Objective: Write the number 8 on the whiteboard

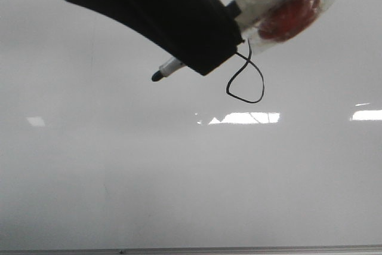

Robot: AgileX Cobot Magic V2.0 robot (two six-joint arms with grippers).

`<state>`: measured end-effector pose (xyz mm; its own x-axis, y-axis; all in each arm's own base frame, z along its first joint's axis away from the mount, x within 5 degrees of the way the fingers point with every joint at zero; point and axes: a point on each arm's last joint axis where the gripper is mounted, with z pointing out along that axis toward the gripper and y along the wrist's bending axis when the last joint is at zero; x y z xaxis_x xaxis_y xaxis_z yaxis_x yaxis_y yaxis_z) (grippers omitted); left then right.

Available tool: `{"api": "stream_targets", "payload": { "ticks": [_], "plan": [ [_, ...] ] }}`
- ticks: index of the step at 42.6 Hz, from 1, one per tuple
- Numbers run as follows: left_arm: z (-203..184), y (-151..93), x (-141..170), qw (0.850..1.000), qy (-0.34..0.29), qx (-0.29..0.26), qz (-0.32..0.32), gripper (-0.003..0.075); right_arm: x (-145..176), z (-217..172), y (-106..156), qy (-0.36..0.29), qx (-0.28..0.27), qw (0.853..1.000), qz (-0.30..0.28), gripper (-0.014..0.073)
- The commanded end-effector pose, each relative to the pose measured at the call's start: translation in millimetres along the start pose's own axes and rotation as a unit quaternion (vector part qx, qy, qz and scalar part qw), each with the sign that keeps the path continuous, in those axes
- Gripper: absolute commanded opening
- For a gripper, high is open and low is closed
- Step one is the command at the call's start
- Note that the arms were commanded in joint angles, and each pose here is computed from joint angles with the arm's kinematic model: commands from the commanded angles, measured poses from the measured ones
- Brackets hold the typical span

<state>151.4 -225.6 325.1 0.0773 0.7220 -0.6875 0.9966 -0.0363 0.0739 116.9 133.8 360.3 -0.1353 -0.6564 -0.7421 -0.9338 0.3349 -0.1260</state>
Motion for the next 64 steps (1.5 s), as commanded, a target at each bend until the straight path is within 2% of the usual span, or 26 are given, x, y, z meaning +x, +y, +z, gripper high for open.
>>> {"api": "stream_targets", "payload": {
  "ticks": [1,4,8,12,15,17,20,25,31,34,37,40,54,64],
  "plan": [
    [-21,3,-13,0.998,-0.037,-0.044,-0.017,-0.0020,-7,-12,-3,-0.022,0.021,1.000,0.003,0.0483],
    [-29,6,-8,0.997,-0.021,-0.073,-0.033,-0.0020,0,-17,-5,0.000,0.035,0.999,0.023,0.0561],
    [-47,12,2,0.988,0.005,-0.135,-0.070,-0.0020,11,-28,-12,0.028,0.073,0.995,0.062,0.0570],
    [-71,20,14,0.969,0.026,-0.213,-0.125,-0.0020,19,-36,-18,0.048,0.109,0.987,0.104,0.0570],
    [-90,26,24,0.944,0.032,-0.274,-0.179,-0.0020,24,-41,-20,0.056,0.121,0.984,0.116,0.0570],
    [-105,30,34,0.919,0.035,-0.320,-0.225,-0.0020,26,-42,-21,0.061,0.124,0.983,0.122,0.0570],
    [-128,39,52,0.873,0.047,-0.389,-0.291,-0.0020,27,-43,-21,0.065,0.125,0.982,0.126,0.0570],
    [-147,51,82,0.806,0.042,-0.447,-0.386,-0.0020,27,-43,-21,0.065,0.125,0.982,0.126,0.0570],
    [-154,63,118,0.743,0.023,-0.488,-0.458,-0.0020,26,-43,-22,0.063,0.127,0.982,0.125,0.0570],
    [-153,69,134,0.721,0.010,-0.499,-0.481,-0.0021,26,-43,-22,0.061,0.128,0.982,0.125,0.0570],
    [-148,75,147,0.707,0.001,-0.499,-0.500,-0.0020,26,-43,-22,0.058,0.130,0.982,0.125,0.0570],
    [-142,83,156,0.702,-0.006,-0.497,-0.510,-0.0020,25,-43,-23,0.056,0.131,0.982,0.124,0.0570],
    [-106,126,185,0.706,-0.001,-0.484,-0.517,-0.0021,25,-43,-23,0.054,0.133,0.982,0.124,0.0570],
    [-94,141,195,0.708,-0.006,-0.485,-0.513,-0.0004,25,-43,-23,0.054,0.133,0.982,0.124,0.0570]
  ]
}}
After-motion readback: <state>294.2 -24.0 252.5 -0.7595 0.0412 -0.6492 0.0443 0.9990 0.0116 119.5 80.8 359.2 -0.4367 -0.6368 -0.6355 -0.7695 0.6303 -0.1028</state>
